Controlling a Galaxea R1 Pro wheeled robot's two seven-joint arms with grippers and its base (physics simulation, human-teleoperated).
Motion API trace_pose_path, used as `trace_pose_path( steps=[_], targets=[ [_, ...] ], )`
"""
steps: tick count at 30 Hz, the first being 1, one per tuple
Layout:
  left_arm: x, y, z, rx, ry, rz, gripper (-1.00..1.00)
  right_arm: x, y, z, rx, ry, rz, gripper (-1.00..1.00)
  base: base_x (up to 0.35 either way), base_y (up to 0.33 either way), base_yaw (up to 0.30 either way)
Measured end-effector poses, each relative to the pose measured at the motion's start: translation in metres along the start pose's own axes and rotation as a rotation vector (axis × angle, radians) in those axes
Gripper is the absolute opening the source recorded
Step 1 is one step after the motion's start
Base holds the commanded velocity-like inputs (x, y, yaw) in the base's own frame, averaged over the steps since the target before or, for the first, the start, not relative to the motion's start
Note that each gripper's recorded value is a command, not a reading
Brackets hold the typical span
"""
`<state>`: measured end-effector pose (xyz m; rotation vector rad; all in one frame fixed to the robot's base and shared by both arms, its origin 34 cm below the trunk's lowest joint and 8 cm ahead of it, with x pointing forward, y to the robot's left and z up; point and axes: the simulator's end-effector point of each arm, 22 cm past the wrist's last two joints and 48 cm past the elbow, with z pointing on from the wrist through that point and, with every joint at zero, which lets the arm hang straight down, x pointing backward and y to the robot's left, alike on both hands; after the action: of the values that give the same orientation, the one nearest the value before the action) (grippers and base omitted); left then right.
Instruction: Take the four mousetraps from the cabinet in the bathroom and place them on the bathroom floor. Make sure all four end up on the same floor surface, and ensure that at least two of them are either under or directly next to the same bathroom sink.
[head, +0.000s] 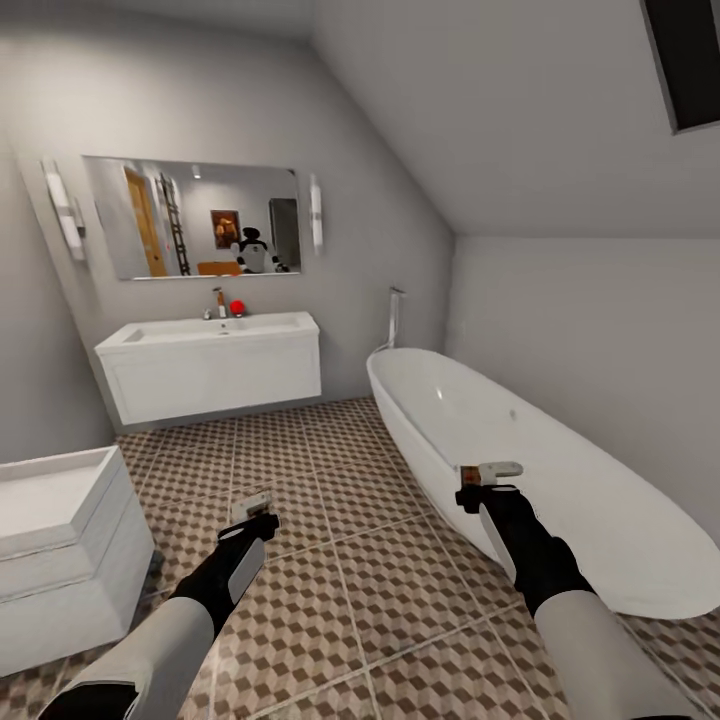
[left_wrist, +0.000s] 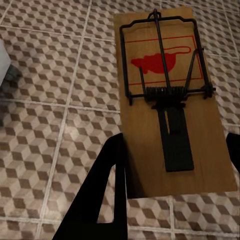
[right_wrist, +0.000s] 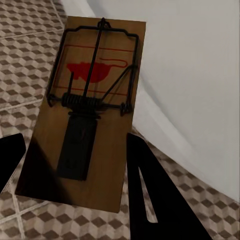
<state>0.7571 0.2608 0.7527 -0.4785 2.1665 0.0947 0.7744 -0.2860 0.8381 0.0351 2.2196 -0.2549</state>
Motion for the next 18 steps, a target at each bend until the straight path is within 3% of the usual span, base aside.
trace_pose_path(
  steps=[18],
  targets=[
    [0.0005,0.0000,0.0001,0.001,0.001,0.000,-1.00,-0.0001,-0.0001,0.0001,0.001,-0.001,-0.001,-1.00,0.000,0.000,0.278]
  ],
)
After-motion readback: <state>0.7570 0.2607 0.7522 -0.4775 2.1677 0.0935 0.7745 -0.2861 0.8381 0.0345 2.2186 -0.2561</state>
